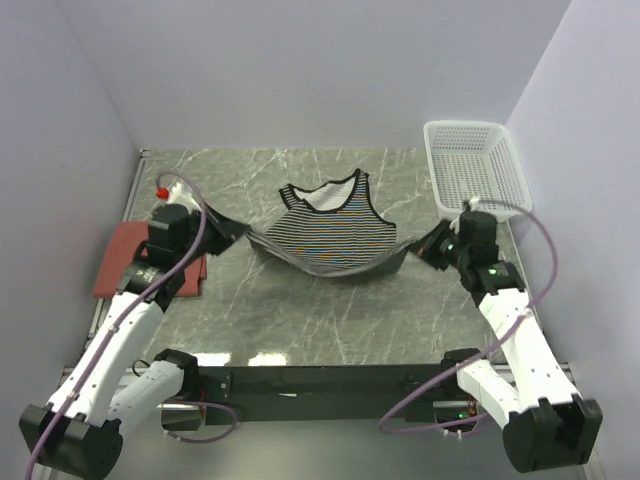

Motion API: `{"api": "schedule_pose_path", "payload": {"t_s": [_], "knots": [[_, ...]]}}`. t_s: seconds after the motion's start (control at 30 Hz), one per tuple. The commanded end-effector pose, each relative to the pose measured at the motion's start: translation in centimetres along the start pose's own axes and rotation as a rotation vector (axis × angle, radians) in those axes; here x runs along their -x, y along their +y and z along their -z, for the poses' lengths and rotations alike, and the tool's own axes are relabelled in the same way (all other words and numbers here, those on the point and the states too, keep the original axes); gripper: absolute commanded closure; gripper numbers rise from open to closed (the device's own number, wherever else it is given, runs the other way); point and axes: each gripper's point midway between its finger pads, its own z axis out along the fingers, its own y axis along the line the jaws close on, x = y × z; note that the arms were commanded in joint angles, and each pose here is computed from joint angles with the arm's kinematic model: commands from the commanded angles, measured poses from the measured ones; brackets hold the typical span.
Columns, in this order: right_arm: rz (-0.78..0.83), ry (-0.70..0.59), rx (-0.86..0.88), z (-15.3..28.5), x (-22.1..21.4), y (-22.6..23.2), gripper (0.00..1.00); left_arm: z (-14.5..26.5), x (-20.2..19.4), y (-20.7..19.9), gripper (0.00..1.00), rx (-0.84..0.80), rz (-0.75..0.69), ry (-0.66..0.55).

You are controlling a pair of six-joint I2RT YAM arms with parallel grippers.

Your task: Fold and stack the tank tops

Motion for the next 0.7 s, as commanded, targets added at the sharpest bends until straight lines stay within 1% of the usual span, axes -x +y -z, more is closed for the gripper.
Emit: {"api": "schedule_pose_path", "payload": {"t_s": [0.0, 0.03, 0.07, 0.13, 0.17, 0.27, 0.37, 0.4, 0.47, 0.5, 0.57, 0.6, 0.63, 0.67], "knots": [[0.089, -0.292, 0.232, 6.4, 7.6, 8.8, 1.00, 4.5, 6.0, -7.7, 0.99, -0.168, -0.062, -0.200], [0.111, -0.351, 0.276, 8.6, 8.4, 10.2, 1.00, 6.5, 7.2, -9.8, 0.99, -0.222, -0.084, -0.243], [0.141, -0.410, 0.328, 11.1, 9.5, 12.2, 1.00, 7.4, 7.5, -10.5, 0.99, -0.238, -0.092, -0.253], [0.164, -0.448, 0.362, 13.5, 10.2, 13.7, 1.00, 9.4, 8.5, -12.3, 1.00, -0.277, -0.105, -0.289], [0.187, -0.478, 0.398, 15.4, 10.9, 15.2, 1.00, 9.8, 8.6, -12.6, 0.99, -0.278, -0.104, -0.290], [0.222, -0.502, 0.441, 17.6, 11.8, 17.3, 1.00, 11.1, 9.5, -14.5, 0.99, -0.323, -0.120, -0.311], [0.242, -0.547, 0.467, 18.4, 13.5, 19.0, 1.00, 11.0, 11.4, -15.8, 0.99, -0.322, -0.128, -0.357], [0.246, -0.555, 0.469, 17.7, 14.5, 19.6, 1.00, 10.8, 12.1, -16.3, 0.99, -0.328, -0.131, -0.378], [0.261, -0.575, 0.492, 17.8, 15.8, 21.0, 1.00, 9.8, 14.2, -17.3, 0.99, -0.318, -0.138, -0.432], [0.268, -0.580, 0.495, 16.6, 17.0, 21.7, 1.00, 9.4, 15.0, -17.8, 0.99, -0.320, -0.138, -0.456], [0.287, -0.613, 0.520, 16.4, 18.7, 23.2, 1.00, 8.0, 17.7, -19.6, 1.00, -0.345, -0.163, -0.529], [0.292, -0.626, 0.518, 14.8, 20.2, 23.9, 1.00, 6.1, 18.7, -20.3, 0.99, -0.345, -0.177, -0.534], [0.297, -0.661, 0.532, 15.2, 21.5, 25.0, 1.00, 5.9, 20.1, -21.8, 0.99, -0.394, -0.191, -0.585], [0.302, -0.671, 0.548, 14.8, 22.4, 25.8, 1.00, 5.0, 21.2, -22.3, 0.99, -0.399, -0.197, -0.606]]}}
